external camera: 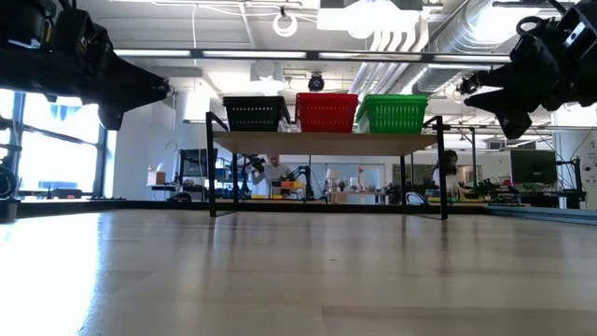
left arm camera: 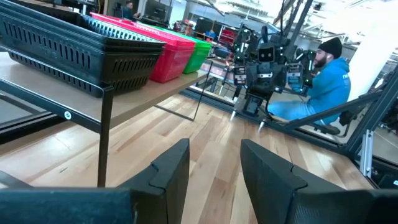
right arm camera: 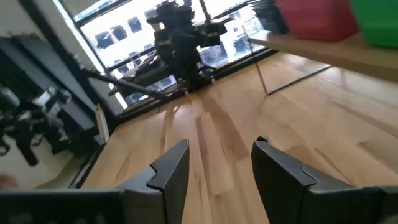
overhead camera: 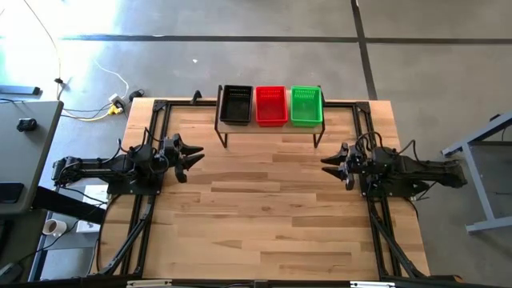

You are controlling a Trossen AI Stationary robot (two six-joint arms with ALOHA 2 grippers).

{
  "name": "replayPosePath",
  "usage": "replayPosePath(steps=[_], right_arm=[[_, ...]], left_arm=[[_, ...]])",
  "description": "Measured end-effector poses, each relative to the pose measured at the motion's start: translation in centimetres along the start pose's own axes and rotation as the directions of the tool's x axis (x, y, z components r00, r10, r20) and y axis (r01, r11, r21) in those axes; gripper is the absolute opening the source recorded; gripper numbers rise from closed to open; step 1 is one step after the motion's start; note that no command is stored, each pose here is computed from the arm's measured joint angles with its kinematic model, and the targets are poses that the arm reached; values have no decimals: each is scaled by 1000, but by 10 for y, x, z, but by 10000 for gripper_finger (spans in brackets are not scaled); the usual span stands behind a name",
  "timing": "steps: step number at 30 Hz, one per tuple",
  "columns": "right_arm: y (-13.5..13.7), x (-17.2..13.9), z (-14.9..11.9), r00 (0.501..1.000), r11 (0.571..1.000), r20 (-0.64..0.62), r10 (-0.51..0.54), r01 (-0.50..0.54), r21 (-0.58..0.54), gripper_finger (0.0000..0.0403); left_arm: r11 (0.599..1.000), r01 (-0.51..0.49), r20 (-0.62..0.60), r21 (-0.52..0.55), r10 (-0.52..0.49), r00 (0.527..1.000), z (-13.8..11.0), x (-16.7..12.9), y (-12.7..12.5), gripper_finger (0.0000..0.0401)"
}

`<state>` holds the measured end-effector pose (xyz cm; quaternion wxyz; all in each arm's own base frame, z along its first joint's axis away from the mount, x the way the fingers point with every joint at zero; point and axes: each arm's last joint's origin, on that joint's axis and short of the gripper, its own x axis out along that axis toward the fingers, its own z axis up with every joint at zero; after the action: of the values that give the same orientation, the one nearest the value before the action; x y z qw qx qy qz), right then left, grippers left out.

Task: Stack baskets on shelf by color
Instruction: Return to Home Position

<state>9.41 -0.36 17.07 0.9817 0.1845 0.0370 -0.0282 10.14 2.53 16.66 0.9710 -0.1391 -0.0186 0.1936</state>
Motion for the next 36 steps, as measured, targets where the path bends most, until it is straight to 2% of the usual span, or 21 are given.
replayPosePath(steps=[2,8,18,36], right_arm=[[-1,0,0,1000,999,7,-19,18,34,158],[-1,0,0,1000,996,9,-26,27,-86,158],[-1,0,0,1000,1000,9,-26,26,-7,158],[-1,0,0,1000,1000,8,-26,26,-11,158]], left_arm=[[1000,0,0,0,0,1000,0,0,0,133],[1000,0,0,0,0,1000,0,0,0,133],[1000,0,0,0,0,1000,0,0,0,133],[1000,0,0,0,0,1000,0,0,0,133]])
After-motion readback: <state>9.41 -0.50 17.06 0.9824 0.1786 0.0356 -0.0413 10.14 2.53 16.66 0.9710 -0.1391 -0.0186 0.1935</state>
